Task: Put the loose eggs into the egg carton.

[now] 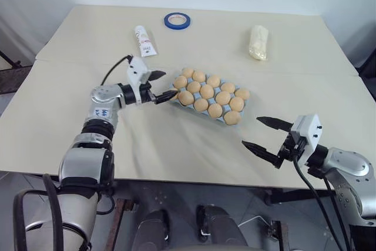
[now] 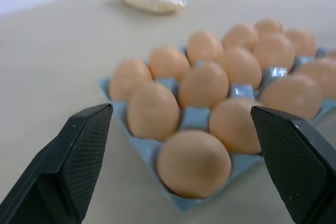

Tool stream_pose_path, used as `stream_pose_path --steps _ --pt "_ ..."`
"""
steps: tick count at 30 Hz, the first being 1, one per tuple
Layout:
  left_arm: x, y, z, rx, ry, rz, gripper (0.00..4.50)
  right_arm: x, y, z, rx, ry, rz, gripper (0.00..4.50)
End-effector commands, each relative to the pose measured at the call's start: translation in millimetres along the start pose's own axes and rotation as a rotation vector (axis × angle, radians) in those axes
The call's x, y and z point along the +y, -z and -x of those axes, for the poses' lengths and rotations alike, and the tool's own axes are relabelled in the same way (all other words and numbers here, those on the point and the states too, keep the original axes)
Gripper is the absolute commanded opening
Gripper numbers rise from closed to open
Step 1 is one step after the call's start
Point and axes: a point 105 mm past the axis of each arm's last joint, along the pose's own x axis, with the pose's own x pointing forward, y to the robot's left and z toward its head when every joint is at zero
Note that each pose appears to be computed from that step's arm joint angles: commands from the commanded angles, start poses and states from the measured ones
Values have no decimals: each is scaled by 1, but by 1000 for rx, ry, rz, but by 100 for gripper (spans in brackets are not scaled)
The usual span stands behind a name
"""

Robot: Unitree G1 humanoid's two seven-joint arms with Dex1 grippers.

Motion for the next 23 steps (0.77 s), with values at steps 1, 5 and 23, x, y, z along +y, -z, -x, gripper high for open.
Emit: stream_pose_path --steps 1,5,23 --pt "9 -18 26 -94 -31 -5 449 -6 -8 3 -11 -10 31 450" --pt "2 -5 70 -47 -42 54 449 -10 -7 -1 -3 -63 39 450" --pt "-25 16 125 81 -42 37 449 -26 -3 -10 20 -149 52 450"
